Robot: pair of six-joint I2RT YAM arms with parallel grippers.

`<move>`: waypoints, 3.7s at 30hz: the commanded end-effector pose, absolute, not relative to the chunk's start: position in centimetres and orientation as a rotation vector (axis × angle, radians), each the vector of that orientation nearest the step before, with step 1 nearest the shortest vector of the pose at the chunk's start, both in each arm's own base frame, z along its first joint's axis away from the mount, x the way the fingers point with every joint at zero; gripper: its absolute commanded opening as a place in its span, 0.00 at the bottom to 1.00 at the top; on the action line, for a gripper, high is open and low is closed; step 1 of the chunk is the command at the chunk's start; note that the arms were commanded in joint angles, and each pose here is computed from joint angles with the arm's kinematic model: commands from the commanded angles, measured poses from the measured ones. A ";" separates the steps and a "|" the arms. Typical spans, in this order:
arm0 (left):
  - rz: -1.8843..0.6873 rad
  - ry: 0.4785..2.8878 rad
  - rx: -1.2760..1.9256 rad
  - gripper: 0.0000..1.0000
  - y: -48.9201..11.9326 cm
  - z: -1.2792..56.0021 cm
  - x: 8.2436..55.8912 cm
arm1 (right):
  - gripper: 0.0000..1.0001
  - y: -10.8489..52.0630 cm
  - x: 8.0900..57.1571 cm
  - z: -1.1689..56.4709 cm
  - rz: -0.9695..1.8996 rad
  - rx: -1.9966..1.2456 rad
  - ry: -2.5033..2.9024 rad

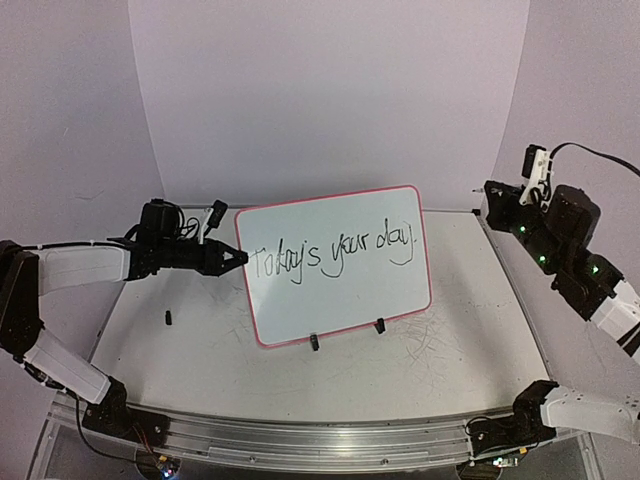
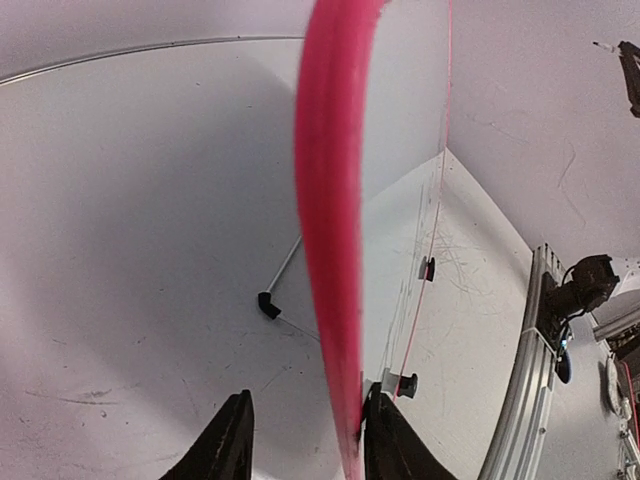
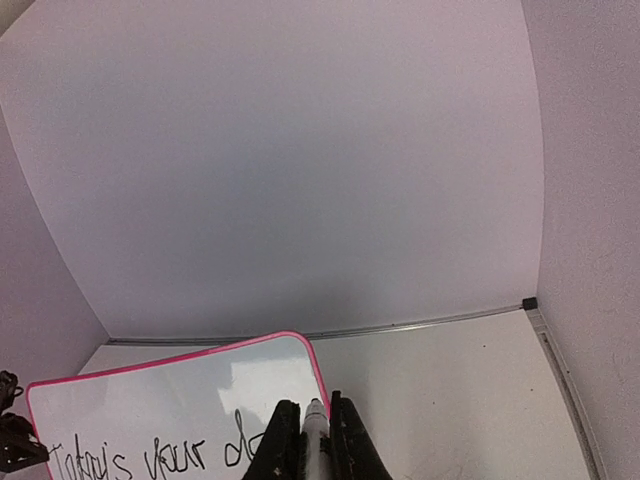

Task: Write a sentence on the whiteboard
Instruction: Place the whiteboard at the center of the board, then pick up the pen cap from the corner of the board, then insert the whiteboard marker without the cap into the pen cap.

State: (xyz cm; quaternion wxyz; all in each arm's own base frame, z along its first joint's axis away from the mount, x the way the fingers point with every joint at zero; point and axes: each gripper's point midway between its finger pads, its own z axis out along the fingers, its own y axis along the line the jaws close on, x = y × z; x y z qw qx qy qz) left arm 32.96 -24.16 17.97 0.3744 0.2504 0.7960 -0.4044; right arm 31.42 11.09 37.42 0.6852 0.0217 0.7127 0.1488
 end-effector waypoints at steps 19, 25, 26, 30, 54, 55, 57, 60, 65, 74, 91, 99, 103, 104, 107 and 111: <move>-0.222 2.497 -0.630 0.72 -7.4 15.4 28.5 | 0.00 16.5 30.1 32.1 0.522 -0.266 1.667; 0.027 2.663 -0.628 0.69 -6.1 10.2 28.4 | 0.00 17.4 28.9 32.5 0.602 -0.310 1.646; 0.072 2.681 -0.625 0.69 -5.7 9.4 28.2 | 0.00 17.4 28.7 32.6 0.610 -0.314 1.641; 0.222 2.729 -0.611 0.67 -4.3 6.6 28.4 | 0.00 16.8 28.1 32.4 0.603 -0.299 1.630; 0.174 2.824 -0.546 0.21 -4.1 -0.7 28.0 | 0.00 15.6 27.3 32.6 0.597 -0.241 1.659; 0.174 2.824 -0.541 0.18 -4.0 -0.6 27.9 | 0.00 15.6 27.4 32.5 0.598 -0.235 1.664; 0.136 2.817 -0.535 0.14 -4.4 -0.2 28.0 | 0.00 15.6 27.6 32.5 0.598 -0.221 1.674; 0.075 2.774 -0.529 0.09 -4.9 1.3 28.7 | 0.00 15.4 27.8 32.9 0.597 -0.200 1.676; -0.046 2.695 -0.478 0.03 -6.1 4.8 30.2 | 0.00 15.1 28.3 33.3 0.578 -0.162 1.700; -0.481 2.262 -0.086 0.01 -11.4 24.3 33.4 | 0.00 15.7 29.7 35.5 0.566 -0.163 1.727; -0.936 1.711 1.107 0.06 -33.9 31.7 20.4 | 0.00 30.4 26.6 37.1 1.324 -0.724 1.797; -0.725 1.471 1.272 0.03 -35.9 29.5 19.8 | 0.00 35.3 25.5 34.4 1.303 -0.761 1.909; -0.720 1.422 1.312 0.02 -36.6 28.9 19.1 | 0.00 37.2 24.3 34.7 1.303 -0.785 1.861; -0.718 1.418 1.321 0.02 -36.7 28.6 19.0 | 0.00 37.5 24.0 35.0 1.320 -0.789 1.839; -0.711 1.417 1.327 0.02 -36.9 28.3 19.1 | 0.00 38.5 23.3 34.8 1.311 -0.813 1.826; -0.712 1.408 1.330 0.02 -36.9 28.3 18.9 | 0.00 39.0 23.4 33.7 1.264 -0.818 1.849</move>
